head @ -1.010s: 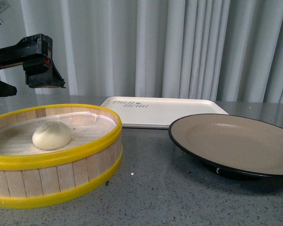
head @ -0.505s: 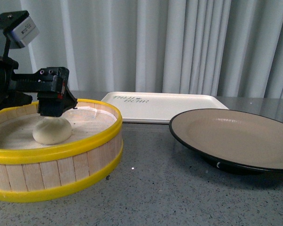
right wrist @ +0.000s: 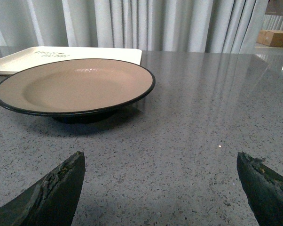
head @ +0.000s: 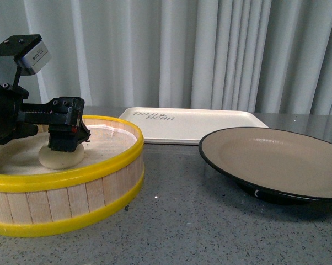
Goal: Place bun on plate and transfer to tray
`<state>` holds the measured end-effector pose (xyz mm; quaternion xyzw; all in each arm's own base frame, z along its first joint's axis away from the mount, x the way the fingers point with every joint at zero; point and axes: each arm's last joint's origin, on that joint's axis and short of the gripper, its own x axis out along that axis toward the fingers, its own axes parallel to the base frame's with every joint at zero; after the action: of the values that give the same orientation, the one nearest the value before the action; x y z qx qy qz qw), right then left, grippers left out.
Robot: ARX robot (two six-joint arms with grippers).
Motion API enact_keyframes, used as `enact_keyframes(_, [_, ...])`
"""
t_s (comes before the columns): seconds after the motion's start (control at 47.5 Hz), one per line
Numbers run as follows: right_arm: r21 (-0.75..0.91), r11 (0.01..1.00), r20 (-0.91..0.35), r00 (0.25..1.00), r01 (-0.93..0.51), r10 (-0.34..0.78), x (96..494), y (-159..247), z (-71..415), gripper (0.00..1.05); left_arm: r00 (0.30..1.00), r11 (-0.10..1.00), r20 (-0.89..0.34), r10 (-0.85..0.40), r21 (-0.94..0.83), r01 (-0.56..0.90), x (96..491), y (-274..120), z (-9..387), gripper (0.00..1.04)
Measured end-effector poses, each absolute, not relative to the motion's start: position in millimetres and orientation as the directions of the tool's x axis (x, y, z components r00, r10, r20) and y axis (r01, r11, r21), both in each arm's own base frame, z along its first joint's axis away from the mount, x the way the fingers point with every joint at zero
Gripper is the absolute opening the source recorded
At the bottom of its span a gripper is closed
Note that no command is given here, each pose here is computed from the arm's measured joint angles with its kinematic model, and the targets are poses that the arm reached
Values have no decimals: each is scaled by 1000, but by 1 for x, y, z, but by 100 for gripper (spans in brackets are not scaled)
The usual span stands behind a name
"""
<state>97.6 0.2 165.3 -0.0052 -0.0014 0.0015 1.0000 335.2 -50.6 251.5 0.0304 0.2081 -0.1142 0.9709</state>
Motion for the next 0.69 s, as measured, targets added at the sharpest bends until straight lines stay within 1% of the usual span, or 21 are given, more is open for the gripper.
enact_keyframes(0.694, [-10,1000,3,1000,-3,3,98,0,165,96,882,978,-441,-168,38,205,347,-47,250,98])
